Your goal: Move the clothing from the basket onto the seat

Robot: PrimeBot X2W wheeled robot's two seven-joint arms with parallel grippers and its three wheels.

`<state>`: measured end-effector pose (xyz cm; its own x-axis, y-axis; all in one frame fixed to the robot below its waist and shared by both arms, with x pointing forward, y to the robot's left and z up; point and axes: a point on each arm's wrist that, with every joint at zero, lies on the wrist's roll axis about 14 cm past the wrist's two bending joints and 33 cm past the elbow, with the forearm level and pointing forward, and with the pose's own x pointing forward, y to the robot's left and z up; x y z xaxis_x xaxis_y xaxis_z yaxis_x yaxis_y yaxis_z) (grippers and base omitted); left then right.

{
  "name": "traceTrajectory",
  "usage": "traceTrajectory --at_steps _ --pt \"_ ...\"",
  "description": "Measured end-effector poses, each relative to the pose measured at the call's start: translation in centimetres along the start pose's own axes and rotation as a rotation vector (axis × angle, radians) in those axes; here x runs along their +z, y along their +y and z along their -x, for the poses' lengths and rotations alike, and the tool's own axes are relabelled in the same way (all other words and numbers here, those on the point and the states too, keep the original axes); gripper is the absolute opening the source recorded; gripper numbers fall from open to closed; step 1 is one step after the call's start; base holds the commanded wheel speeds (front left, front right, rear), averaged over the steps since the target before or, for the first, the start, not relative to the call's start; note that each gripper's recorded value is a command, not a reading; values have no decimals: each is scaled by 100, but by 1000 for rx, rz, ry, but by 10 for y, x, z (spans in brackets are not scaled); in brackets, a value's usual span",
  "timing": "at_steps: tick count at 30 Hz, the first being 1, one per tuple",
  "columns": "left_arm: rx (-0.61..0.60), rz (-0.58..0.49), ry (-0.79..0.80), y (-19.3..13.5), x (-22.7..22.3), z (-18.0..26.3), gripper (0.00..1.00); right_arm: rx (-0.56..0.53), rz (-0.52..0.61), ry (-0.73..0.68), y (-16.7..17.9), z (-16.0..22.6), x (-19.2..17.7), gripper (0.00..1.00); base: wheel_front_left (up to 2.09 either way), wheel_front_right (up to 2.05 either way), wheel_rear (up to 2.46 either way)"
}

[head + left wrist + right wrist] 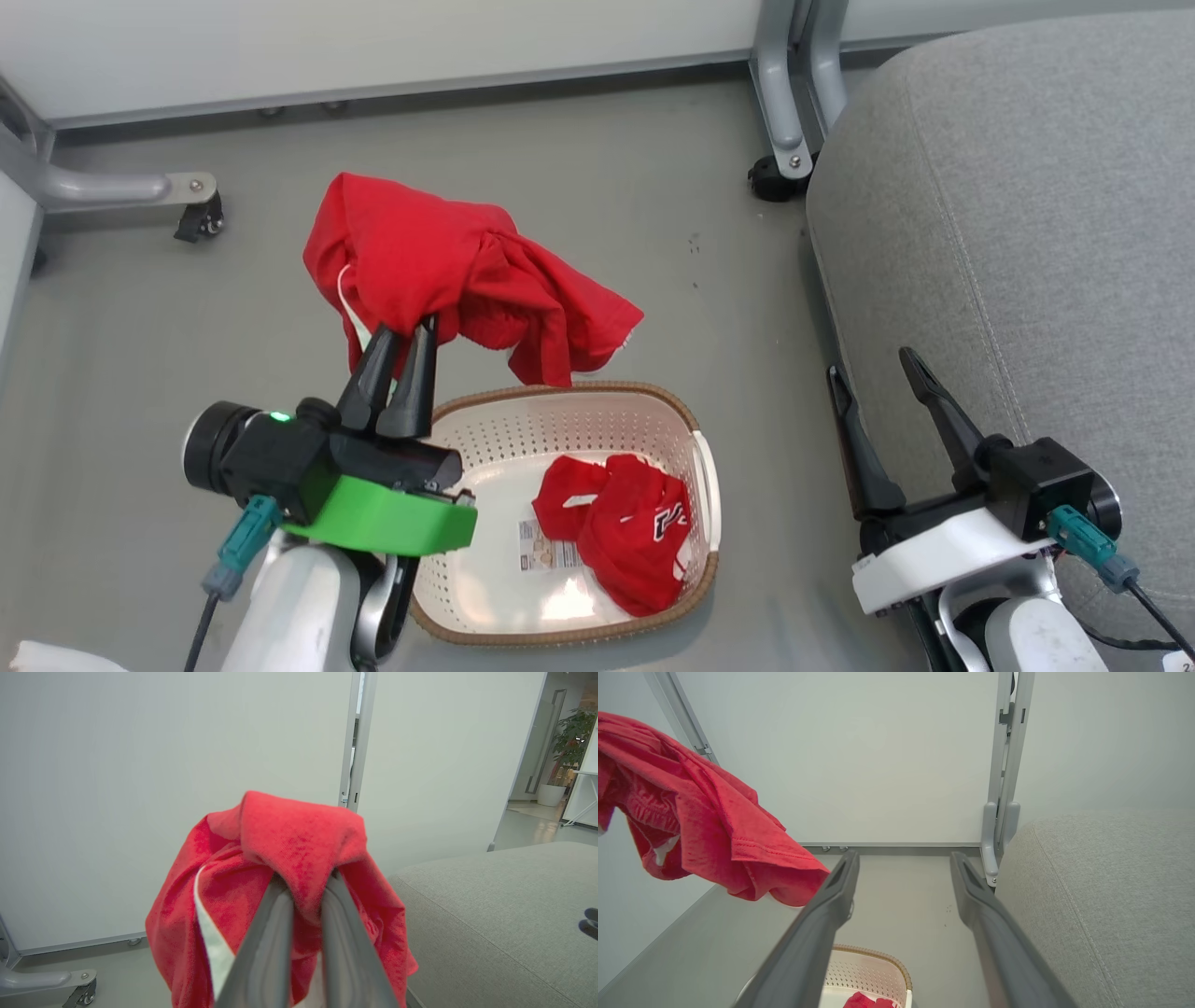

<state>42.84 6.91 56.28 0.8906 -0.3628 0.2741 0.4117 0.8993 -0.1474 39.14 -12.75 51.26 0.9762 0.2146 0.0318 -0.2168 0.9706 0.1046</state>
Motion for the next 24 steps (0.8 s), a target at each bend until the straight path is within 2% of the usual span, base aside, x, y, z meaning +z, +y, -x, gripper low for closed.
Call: traceTrajectory --at_steps 11,24 --pt "1 16 -63 -26 31 34 0 8 -4 -9 10 29 14 100 0 0 0" --pt "-22 22 -105 -45 49 50 0 12 -14 -12 16 48 20 100 0 0 0"
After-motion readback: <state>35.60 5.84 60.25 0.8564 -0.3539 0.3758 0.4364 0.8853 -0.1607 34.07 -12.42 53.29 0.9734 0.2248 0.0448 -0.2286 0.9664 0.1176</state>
